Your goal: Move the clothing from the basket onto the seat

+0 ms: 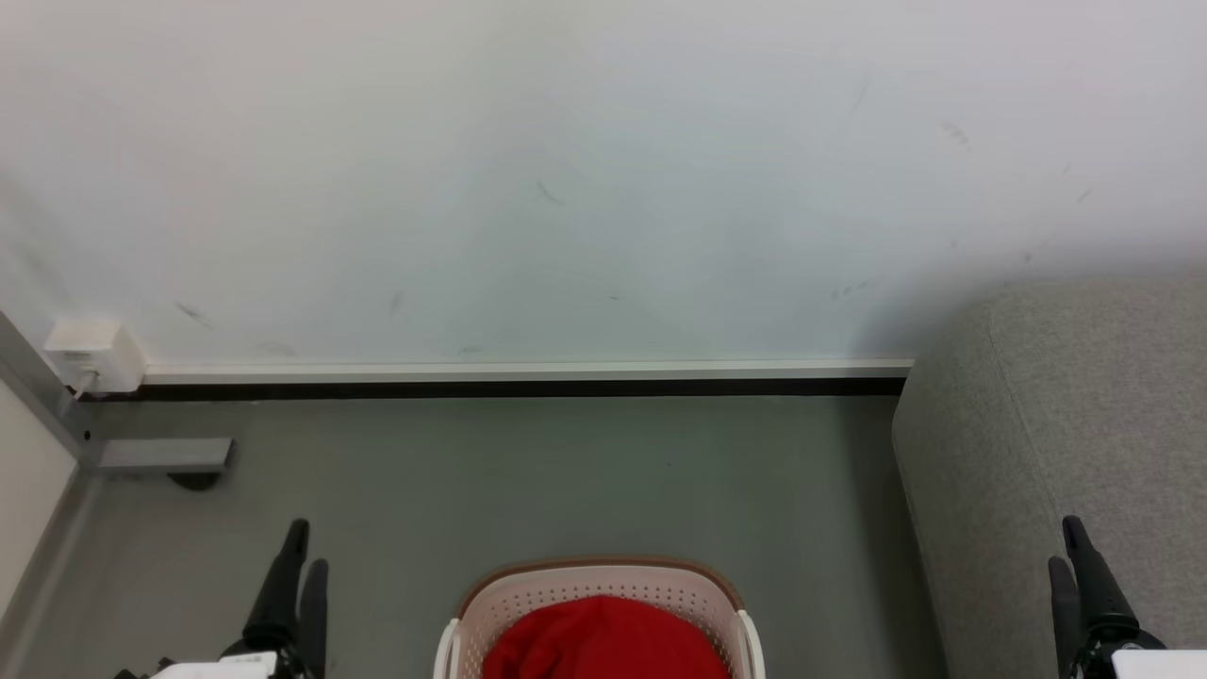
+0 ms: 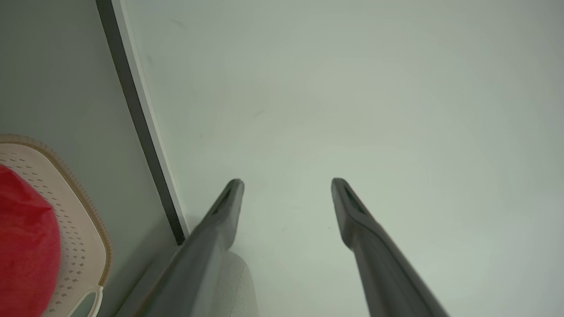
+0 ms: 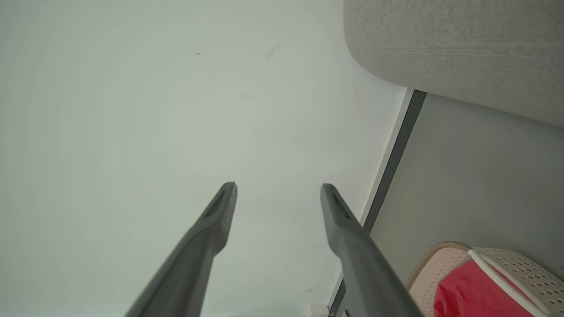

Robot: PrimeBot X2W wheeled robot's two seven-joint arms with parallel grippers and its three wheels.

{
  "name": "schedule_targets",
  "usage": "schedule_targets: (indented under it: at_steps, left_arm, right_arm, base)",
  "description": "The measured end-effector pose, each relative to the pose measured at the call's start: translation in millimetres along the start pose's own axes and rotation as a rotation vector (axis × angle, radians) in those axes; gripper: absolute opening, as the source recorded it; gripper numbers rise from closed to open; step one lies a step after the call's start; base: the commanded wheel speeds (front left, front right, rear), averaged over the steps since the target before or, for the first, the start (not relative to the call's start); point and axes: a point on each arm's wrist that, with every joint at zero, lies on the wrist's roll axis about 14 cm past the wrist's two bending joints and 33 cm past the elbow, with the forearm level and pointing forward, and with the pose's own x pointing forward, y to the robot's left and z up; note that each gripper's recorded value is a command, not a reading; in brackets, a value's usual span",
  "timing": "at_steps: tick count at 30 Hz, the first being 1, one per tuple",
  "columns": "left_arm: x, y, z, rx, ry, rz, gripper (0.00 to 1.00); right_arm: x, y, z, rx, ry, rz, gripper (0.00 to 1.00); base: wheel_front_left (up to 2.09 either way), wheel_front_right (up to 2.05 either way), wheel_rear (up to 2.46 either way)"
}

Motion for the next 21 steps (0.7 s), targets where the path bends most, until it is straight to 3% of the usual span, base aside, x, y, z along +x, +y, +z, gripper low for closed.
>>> schedule_targets:
  at_steps: [7, 21]
  left_arm:
    - [0, 0, 4, 0.066, -0.028, 0.002, 1.00]
    - [-2, -7, 7, 0.275, -0.060, -0.015, 1.00]
  right_arm:
    - [1, 6, 1, -0.131, -0.013, 0.014, 1.00]
    - [3, 24, -8, -0.500, 0.004, 0.075, 1.00]
  base:
    - [0.00, 0.00, 0.00]
    - [0.00, 0.00, 0.00]
